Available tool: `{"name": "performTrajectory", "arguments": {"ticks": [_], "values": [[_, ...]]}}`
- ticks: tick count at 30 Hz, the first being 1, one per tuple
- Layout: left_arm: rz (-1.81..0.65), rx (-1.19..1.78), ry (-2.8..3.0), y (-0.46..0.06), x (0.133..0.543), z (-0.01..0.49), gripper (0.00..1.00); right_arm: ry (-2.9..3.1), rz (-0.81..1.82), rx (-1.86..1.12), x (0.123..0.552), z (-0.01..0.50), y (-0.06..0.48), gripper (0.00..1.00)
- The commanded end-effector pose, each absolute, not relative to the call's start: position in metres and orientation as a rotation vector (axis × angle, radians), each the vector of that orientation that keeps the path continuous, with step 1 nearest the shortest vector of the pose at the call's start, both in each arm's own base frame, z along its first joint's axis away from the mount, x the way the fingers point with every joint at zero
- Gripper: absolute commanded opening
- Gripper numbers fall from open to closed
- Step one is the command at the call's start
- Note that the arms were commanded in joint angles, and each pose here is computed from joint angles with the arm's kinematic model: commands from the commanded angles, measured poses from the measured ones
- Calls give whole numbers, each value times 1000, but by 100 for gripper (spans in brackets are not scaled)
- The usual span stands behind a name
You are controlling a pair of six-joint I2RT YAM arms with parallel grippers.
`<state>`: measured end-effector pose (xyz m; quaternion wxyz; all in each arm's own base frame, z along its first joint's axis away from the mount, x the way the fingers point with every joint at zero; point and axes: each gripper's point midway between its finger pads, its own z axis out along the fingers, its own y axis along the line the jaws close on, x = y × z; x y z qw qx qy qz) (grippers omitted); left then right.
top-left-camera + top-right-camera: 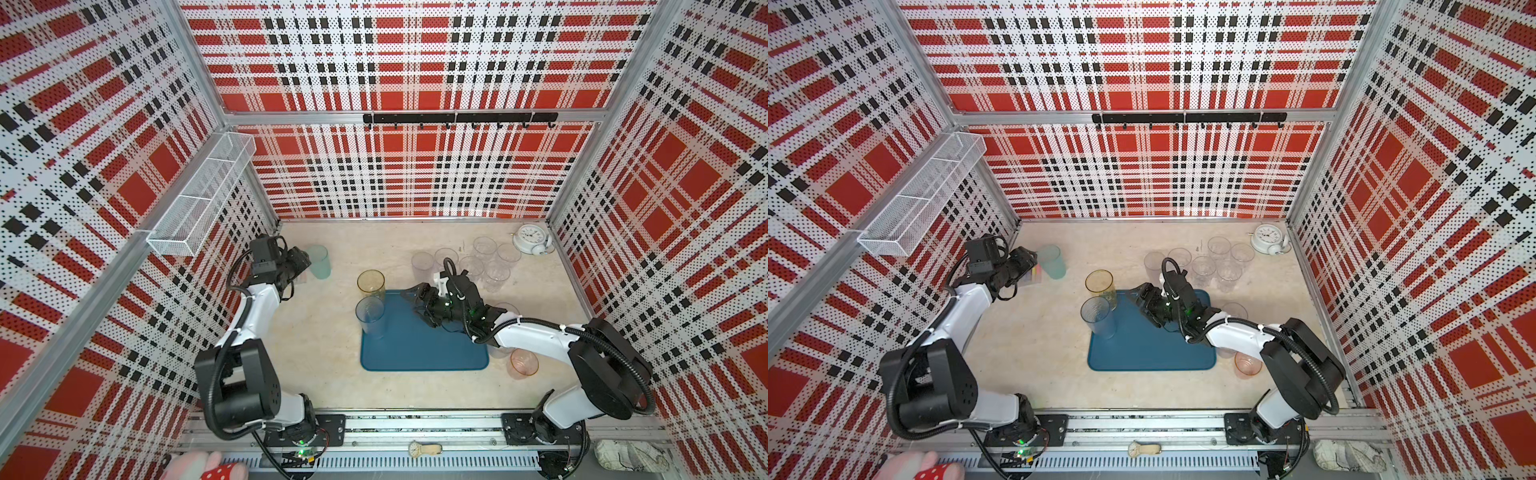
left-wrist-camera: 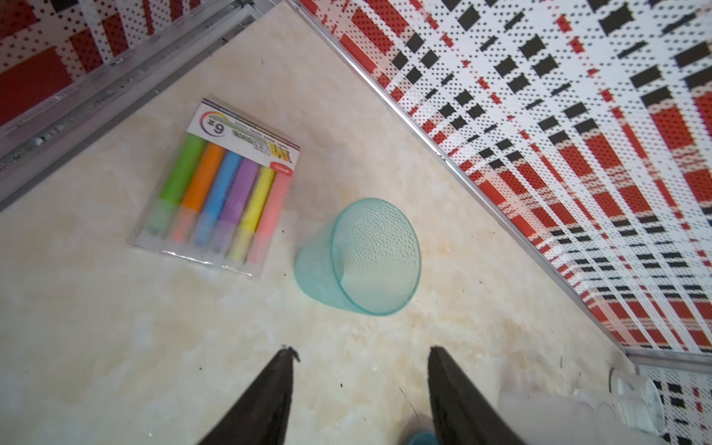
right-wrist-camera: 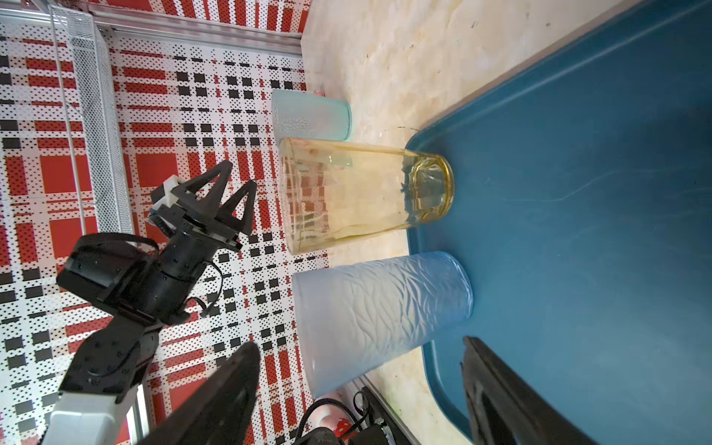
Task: Place the glasses into the tray
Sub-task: Pick up the glass from the top-left of the table.
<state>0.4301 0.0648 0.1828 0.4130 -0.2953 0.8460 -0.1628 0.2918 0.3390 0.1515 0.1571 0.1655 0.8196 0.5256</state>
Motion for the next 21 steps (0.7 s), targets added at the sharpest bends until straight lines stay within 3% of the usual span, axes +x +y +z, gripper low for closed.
{"name": "performTrajectory", "arguments": {"ticks": [1,13,21], "values": [[-365,-728,2144,75,445,180,53,2324,1501,467,291,156,335,84],[-299,-738,2231,82,490,148,47,2346,1489,427,290,154,327,84],[-234,-722,2308,74,486,125,46,2350,1460,428,294,153,316,84]]}}
